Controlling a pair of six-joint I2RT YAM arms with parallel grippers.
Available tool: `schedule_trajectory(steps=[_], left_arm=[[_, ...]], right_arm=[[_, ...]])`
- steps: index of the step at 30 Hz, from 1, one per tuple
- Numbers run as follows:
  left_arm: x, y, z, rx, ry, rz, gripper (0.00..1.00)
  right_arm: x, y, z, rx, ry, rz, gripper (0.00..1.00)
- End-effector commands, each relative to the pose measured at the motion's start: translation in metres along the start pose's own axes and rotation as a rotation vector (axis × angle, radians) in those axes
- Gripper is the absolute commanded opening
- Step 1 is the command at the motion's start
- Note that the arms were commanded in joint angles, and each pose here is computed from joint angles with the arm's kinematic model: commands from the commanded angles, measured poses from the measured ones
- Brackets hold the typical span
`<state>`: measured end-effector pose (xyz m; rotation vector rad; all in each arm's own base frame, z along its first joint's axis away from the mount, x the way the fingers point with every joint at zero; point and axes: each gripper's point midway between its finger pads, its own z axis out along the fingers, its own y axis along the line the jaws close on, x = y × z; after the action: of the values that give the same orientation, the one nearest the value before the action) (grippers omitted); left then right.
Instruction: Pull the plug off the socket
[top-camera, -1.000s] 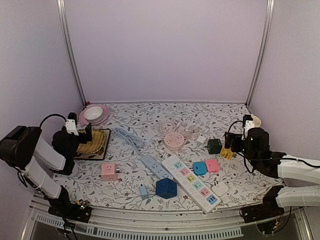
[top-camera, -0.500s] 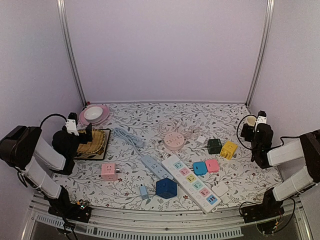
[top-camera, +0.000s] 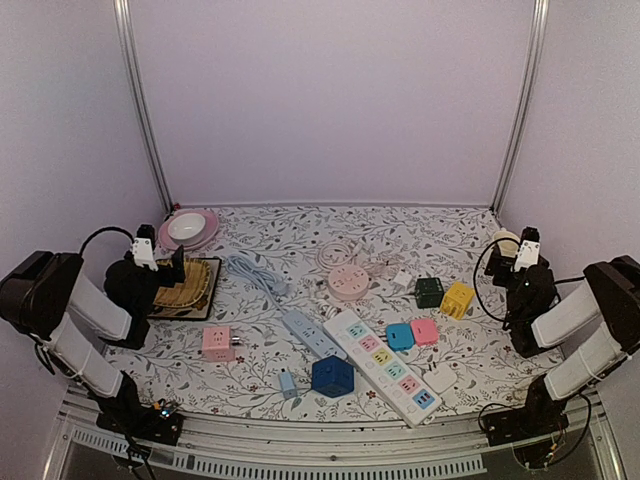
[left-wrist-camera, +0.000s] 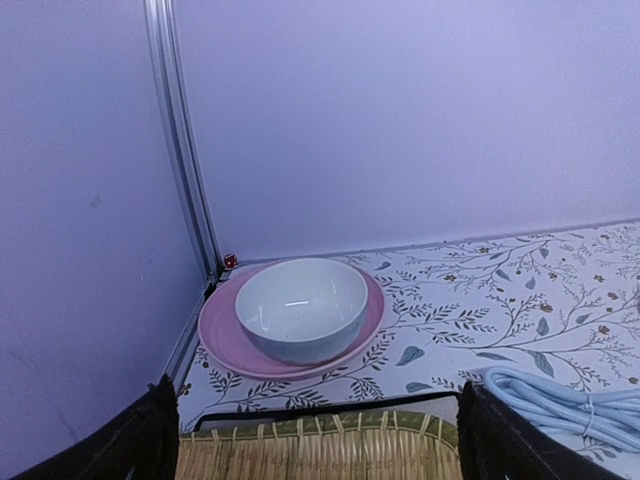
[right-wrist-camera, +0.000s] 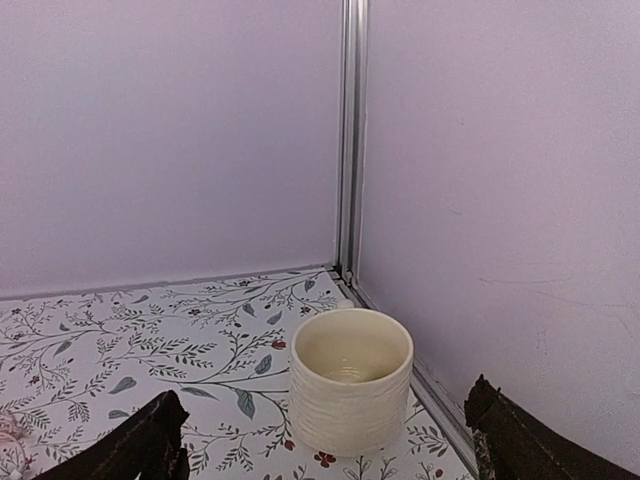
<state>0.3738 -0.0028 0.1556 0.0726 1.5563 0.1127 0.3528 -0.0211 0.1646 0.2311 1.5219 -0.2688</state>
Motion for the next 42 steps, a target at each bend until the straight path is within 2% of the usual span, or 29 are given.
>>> schedule_trajectory(steps=[1, 7, 8, 10, 11, 42], left_arm=[[-0.003, -0.002, 0.005, 0.003, -0.002, -0.002, 0.97], [-0.003, -0.002, 0.005, 0.002, -0.001, -0.004, 0.97], [-0.003, -0.001, 0.005, 0.001, -0.001, -0.004, 0.97], [-0.003, -0.002, 0.005, 0.001, -0.001, -0.003, 0.97], [-0.002, -0.001, 0.005, 0.001, 0.000, -0.003, 0.97], [-0.002, 0.001, 0.006, -0.012, 0.003, -0.010, 0.97]], right_arm=[[-0.013, 0.002, 0.001, -0.040, -0.055, 0.015, 0.99], [0.009, 0.007, 0.021, -0.153, 0.048, 0.036, 0.99], [0.005, 0.002, 0.021, -0.144, 0.015, 0.076, 0.99], [0.011, 0.001, 0.023, -0.143, 0.052, 0.091, 0.99], [0.007, -0.001, 0.022, -0.140, 0.030, 0.093, 0.99], [0.007, 0.008, 0.022, -0.188, 0.032, 0.075, 0.99]])
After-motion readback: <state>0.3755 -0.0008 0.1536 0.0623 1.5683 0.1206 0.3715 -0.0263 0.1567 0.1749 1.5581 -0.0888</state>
